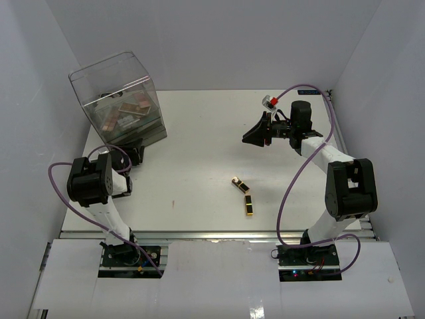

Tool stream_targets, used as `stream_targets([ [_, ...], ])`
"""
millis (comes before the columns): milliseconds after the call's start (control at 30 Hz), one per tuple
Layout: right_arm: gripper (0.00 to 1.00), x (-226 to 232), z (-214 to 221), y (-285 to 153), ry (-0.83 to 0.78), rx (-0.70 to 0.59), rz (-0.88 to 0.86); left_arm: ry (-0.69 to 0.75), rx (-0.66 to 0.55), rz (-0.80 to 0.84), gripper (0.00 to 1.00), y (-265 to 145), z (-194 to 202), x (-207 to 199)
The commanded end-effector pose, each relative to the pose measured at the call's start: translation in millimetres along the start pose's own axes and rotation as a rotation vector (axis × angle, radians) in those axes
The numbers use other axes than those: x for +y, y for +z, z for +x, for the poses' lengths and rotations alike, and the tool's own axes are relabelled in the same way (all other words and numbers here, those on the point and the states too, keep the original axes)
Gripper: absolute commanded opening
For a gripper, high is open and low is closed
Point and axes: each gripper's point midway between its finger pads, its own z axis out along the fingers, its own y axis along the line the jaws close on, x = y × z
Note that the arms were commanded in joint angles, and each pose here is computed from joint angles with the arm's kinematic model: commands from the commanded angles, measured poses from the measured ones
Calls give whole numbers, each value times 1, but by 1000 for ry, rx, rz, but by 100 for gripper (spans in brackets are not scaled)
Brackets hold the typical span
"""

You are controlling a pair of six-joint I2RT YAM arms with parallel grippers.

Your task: Organize the makeup

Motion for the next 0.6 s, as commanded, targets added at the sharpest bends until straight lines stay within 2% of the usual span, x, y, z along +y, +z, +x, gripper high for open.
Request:
stream_targets([
  [0, 35, -3, -3, -1, -26, -8, -4, 15, -27, 8, 52, 11, -9, -7],
  [200, 35, -3, -5, -2, -29, -11, -1, 2, -58, -41, 45, 17, -15, 3],
  [567, 35, -2, -7, -4, -31, -14, 0, -27, -52, -43, 13, 15, -14, 7],
])
